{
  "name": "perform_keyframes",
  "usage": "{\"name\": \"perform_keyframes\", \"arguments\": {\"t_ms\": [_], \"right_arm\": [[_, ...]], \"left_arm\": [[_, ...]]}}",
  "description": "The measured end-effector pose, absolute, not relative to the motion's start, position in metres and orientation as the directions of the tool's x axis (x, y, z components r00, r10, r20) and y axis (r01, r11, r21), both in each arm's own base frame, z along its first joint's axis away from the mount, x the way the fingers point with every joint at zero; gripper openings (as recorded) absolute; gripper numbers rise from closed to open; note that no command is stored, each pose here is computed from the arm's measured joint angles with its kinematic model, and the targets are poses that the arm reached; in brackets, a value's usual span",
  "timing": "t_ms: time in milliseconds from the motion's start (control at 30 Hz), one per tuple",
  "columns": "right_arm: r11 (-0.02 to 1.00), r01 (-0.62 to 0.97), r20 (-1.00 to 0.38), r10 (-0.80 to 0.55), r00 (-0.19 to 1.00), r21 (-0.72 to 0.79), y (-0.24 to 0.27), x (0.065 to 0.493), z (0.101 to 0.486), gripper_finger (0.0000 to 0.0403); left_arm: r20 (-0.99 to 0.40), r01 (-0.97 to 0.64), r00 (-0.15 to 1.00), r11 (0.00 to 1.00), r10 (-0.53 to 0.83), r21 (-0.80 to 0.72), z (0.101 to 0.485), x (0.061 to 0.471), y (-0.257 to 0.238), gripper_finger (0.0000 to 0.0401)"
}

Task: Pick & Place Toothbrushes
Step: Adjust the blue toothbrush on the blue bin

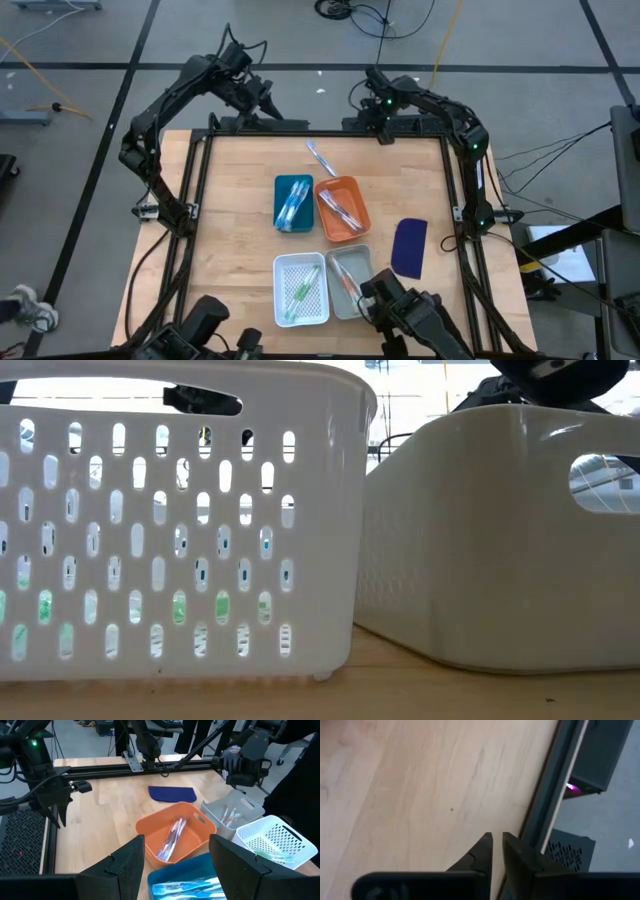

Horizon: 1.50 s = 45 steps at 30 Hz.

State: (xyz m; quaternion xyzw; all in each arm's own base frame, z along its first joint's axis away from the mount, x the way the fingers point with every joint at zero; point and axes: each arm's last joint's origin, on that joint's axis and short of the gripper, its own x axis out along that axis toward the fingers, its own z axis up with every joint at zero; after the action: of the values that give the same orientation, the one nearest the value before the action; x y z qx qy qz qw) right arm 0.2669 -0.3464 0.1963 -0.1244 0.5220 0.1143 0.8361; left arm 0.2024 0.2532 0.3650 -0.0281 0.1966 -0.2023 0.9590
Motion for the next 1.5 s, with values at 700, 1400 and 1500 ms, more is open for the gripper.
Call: {"name": "perform_keyframes", "arguments": {"t_ms": [700, 1400, 1500], "right_arm": [[0.978, -0.196, -0.913, 0.143, 0.383, 0.071, -0.306, 0.258, 0.248, 0.0000], [0.993, 0.113, -0.734, -0.062, 0.676, 0.020, -0.198, 0.269, 0.289, 0.0000], [0.984, 0.175, -0.703, -0.107, 0.703, 0.025, -0.178, 0.258, 0.282, 0.0000]], "left_arm": [[-0.368, 0.379, 0.817, 0.895, -0.443, -0.236, 0.323, 0.209, 0.252, 0.0223], [-0.373, 0.368, 0.775, 0.844, -0.510, -0.390, 0.268, 0.208, 0.239, 0.0223], [-0.375, 0.393, 0.758, 0.832, -0.534, -0.392, 0.267, 0.206, 0.233, 0.0223]]}}
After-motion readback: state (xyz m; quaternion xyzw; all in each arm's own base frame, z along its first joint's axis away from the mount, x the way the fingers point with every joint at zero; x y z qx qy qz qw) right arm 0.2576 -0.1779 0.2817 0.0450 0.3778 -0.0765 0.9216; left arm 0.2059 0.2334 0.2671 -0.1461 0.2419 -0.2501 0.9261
